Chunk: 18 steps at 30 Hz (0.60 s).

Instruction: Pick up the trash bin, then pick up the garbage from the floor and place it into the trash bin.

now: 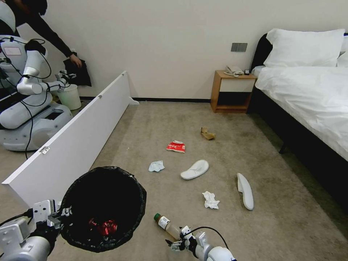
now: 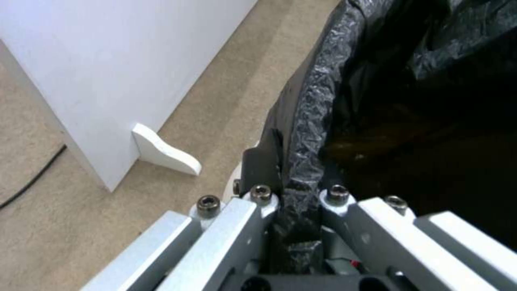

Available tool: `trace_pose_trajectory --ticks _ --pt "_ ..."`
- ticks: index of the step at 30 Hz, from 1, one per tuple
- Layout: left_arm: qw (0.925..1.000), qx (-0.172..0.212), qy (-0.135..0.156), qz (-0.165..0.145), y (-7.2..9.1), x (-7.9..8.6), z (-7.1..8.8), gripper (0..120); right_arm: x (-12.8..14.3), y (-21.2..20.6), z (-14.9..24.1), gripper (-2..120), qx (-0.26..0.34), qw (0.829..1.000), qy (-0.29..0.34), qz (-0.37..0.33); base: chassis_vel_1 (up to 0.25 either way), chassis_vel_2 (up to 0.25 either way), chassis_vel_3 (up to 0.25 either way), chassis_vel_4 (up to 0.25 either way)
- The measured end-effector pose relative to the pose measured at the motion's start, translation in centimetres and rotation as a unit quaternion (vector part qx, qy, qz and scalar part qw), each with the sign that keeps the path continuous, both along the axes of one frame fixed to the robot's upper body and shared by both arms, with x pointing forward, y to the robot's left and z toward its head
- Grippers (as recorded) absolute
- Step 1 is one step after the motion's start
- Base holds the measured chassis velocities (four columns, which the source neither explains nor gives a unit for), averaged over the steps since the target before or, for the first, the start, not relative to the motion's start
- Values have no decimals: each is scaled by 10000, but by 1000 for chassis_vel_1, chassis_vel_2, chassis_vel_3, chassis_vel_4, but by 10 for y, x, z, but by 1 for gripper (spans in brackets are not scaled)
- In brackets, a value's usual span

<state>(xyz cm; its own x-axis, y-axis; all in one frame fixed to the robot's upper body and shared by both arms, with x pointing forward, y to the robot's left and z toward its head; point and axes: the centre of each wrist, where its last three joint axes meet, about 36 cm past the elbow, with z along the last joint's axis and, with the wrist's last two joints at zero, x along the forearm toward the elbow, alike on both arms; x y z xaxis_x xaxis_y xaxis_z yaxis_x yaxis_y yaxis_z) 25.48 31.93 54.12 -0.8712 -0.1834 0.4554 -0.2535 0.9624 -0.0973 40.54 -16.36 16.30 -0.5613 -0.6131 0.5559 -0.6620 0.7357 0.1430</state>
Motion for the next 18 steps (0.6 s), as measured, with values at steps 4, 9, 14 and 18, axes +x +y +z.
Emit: trace_pose_trajectory --ticks 4,9,14,18 --pt "10000 13 0 7 0 -1 1 2 2 2 -1 100 19 10000 3 -9 0 0 0 0" --pt "10000 18 -3 5 0 -1 1 2 4 2 -1 100 20 10000 6 -36 0 0 0 0" --pt "10000 18 -33 13 1 -2 4 2 8 -6 -8 76 -3 9998 100 -185 0 0 0 0" --pt "10000 16 -34 16 2 -3 4 2 9 -10 -8 63 -2 9997 91 -214 0 0 0 0"
